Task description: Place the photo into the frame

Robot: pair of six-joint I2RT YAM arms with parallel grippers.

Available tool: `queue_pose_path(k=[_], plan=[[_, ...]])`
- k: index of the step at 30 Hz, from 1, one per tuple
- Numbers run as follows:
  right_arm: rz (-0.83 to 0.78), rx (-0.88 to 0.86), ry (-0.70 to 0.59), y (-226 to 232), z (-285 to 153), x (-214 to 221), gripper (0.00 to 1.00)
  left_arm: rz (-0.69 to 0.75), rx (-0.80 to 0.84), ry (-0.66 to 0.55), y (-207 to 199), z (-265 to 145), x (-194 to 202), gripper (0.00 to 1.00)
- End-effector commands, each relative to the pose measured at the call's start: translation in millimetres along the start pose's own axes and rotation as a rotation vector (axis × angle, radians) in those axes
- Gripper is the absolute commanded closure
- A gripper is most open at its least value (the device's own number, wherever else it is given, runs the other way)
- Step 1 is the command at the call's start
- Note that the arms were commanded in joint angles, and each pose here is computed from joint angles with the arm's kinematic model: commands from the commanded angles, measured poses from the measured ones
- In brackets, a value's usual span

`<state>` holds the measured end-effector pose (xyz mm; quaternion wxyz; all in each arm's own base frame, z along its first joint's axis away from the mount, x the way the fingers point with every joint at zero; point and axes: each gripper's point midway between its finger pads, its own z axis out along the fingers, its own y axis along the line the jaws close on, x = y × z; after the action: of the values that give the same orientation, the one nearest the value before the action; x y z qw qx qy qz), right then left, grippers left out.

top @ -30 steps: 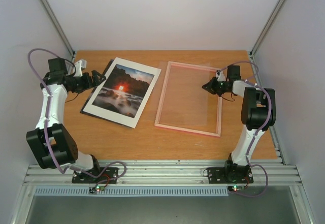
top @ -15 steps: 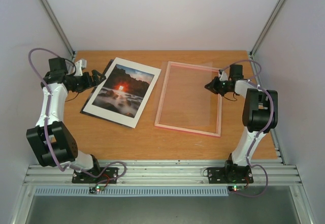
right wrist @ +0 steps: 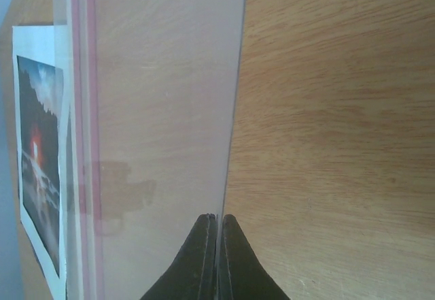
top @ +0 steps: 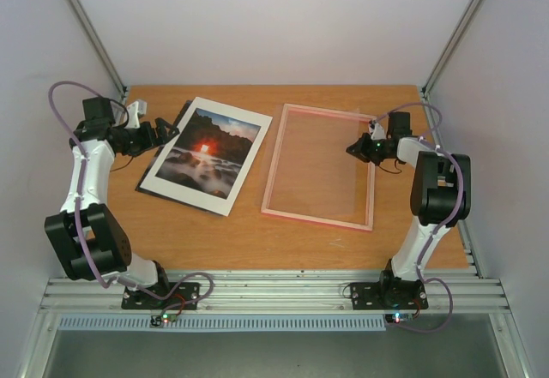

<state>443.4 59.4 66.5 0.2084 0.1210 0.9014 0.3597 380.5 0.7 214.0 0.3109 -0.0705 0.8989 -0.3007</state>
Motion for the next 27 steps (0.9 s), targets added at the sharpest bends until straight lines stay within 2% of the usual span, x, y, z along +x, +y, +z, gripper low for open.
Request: queue_pose_path(k=[1, 27], plan=[[-0.044, 0.012, -0.024, 4, -12, -2, 0.99, 0.05, 0.02, -0.052, -8, -3, -20, 0.01], [-0.053, 0.048, -0.025, -7, -19, -3, 0.99, 0.044, 0.021, -0.048, -6, 1, -24, 0.01]])
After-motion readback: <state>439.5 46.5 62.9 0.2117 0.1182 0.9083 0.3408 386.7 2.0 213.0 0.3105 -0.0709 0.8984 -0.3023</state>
